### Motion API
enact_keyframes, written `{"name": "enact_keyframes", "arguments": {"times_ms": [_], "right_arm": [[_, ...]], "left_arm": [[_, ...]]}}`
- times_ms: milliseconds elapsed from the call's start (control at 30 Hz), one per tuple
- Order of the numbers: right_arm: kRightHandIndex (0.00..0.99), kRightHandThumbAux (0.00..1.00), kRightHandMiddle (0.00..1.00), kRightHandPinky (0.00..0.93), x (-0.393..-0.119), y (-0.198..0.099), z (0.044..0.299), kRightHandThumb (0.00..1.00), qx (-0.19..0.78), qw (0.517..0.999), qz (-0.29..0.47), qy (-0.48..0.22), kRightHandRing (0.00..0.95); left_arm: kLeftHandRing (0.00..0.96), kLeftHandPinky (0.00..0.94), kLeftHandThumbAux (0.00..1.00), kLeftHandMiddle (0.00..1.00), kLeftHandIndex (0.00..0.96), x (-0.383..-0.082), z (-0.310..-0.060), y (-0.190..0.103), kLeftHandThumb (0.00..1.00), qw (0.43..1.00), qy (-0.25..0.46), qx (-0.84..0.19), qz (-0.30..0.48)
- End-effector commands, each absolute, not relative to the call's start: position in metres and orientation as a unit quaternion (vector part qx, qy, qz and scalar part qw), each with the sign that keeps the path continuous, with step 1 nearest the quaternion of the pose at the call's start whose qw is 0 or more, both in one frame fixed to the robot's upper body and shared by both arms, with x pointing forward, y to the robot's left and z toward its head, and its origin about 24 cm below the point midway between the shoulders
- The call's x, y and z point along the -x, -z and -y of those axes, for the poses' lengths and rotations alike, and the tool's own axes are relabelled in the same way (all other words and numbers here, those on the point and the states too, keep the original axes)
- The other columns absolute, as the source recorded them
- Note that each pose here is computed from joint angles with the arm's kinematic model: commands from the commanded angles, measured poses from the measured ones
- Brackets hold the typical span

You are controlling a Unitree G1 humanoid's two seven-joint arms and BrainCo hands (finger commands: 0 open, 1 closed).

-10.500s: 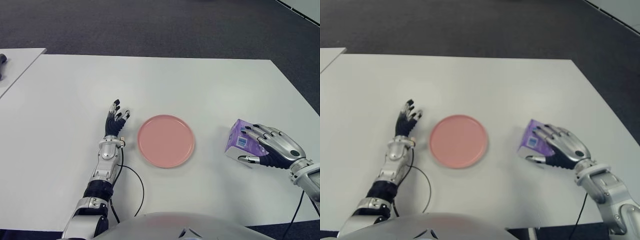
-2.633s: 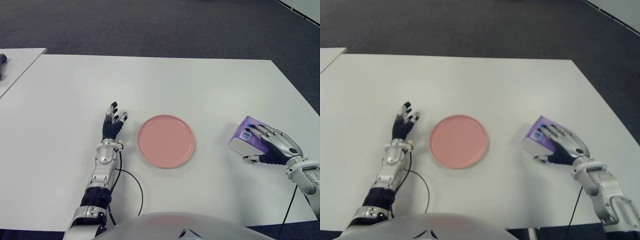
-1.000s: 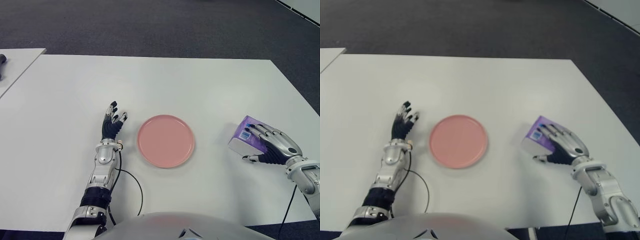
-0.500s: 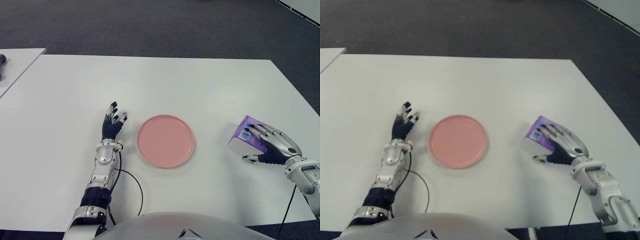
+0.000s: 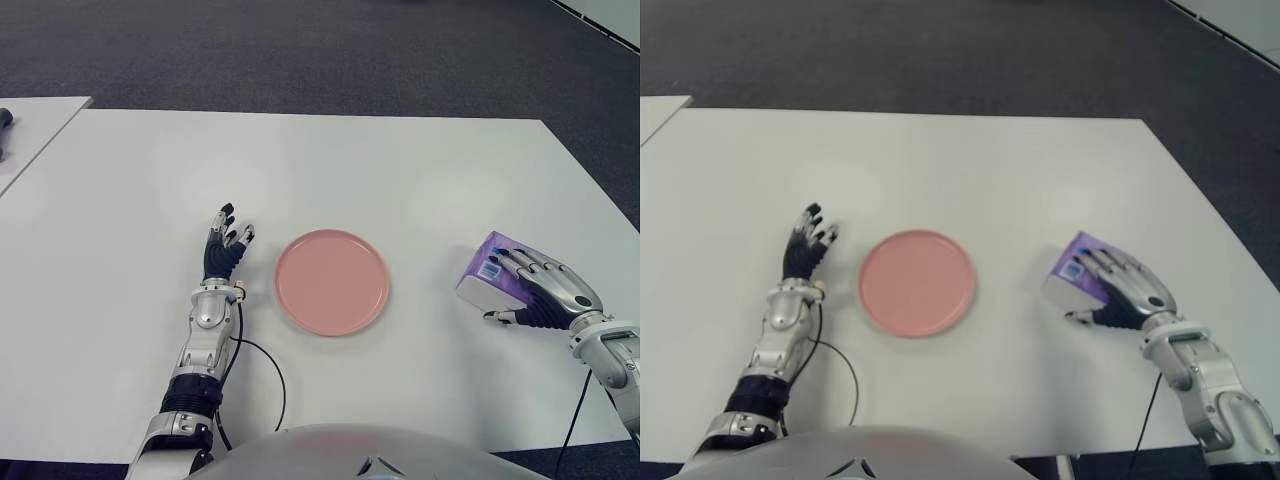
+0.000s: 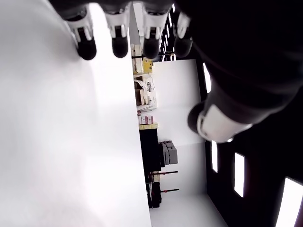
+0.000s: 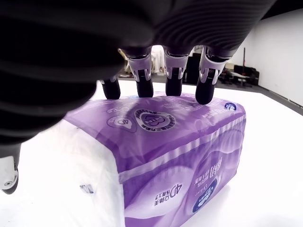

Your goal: Put the tissue paper into the plate.

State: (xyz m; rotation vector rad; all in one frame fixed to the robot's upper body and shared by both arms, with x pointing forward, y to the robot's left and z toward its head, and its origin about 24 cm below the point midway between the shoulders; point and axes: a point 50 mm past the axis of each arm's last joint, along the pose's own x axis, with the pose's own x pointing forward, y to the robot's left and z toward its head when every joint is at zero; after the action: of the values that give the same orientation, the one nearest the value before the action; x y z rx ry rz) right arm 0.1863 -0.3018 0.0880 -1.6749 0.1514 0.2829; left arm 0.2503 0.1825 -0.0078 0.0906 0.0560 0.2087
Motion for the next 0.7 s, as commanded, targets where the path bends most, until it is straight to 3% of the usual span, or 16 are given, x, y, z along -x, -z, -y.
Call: {"name": "enact_keyframes", "arguments": {"times_ms": [33,700], "right_arm": [[0.0,0.445,0.0,0.0,-0.1839,-0.083,0.3008,0.049,0.736,0.659,-0.078,-0.134,0.0],[0.0,0.445,0.0,0.0,-0.1829,-0.0821,0.3001,0.049,0.736,0.659,-0.078,-0.135,0.0]], "left_arm": [[0.0,0.0,0.682,0.0,0.0,-0.2475,-0.1844,0.0117,0.0,0.993,-0.105,-0.041,-0.037],[0.0,0.0,0.691,0.0,0.0,-0.247,-0.1843,0.0128,0.001,0.993,-0.103,-0.043,-0.042]]}}
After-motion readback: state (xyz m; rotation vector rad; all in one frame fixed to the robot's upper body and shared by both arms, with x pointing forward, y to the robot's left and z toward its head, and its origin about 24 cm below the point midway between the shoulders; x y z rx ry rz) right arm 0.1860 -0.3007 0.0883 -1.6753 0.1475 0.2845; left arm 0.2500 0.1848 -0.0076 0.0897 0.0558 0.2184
